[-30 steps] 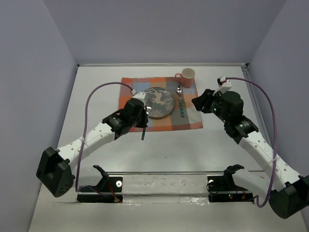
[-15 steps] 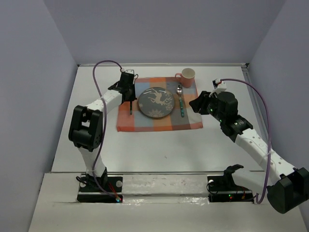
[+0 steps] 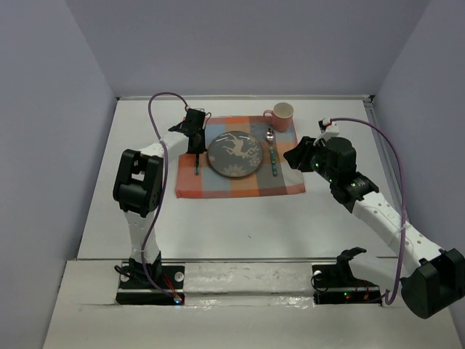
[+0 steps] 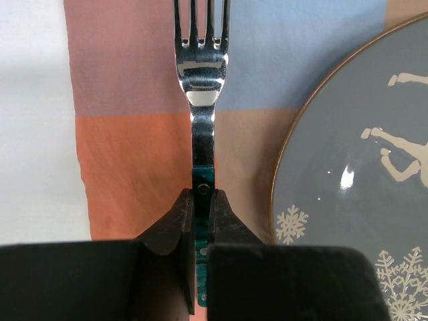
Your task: Set the dinner table for one person
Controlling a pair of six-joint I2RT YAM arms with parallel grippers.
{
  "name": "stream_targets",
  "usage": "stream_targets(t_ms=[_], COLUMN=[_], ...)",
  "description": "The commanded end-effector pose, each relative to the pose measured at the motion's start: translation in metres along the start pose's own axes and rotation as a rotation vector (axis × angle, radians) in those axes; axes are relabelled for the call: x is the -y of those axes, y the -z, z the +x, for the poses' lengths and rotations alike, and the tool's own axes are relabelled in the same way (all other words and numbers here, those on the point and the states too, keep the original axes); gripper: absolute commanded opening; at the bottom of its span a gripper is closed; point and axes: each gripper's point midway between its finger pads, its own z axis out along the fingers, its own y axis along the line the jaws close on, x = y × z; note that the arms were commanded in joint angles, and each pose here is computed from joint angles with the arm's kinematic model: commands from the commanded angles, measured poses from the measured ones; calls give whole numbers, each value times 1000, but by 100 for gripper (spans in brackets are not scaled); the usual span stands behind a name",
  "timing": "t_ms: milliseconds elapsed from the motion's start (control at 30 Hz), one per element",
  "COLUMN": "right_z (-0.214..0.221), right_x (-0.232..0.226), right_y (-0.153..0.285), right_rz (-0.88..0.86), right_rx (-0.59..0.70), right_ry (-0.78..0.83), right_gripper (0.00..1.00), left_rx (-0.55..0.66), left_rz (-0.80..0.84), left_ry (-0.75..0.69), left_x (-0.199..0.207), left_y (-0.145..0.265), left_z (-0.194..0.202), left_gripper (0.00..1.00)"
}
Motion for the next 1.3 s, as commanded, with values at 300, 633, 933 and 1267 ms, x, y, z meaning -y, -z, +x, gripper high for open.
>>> stream_targets(t_ms=[300,633,933,1267], right_z=[-13,-16,-23,-58], right_x=[-1,7,14,18], right_y=[-3,-1,4,45], right_rz=[-8,36,81,128], right_rx=[54,76,115,297], right_ry=[8,5,3,-7], right_gripper=[48,54,62,82], left_rx=[-48,55,483,919], left_rz=[-17,-12,-36,240], left_ry=[-3,41,127,188], left_x=[-9,-12,-37,-41], left_y=[1,38,172,322], left_z=[13,-14,-89,-74], left_gripper=[16,99,99,99])
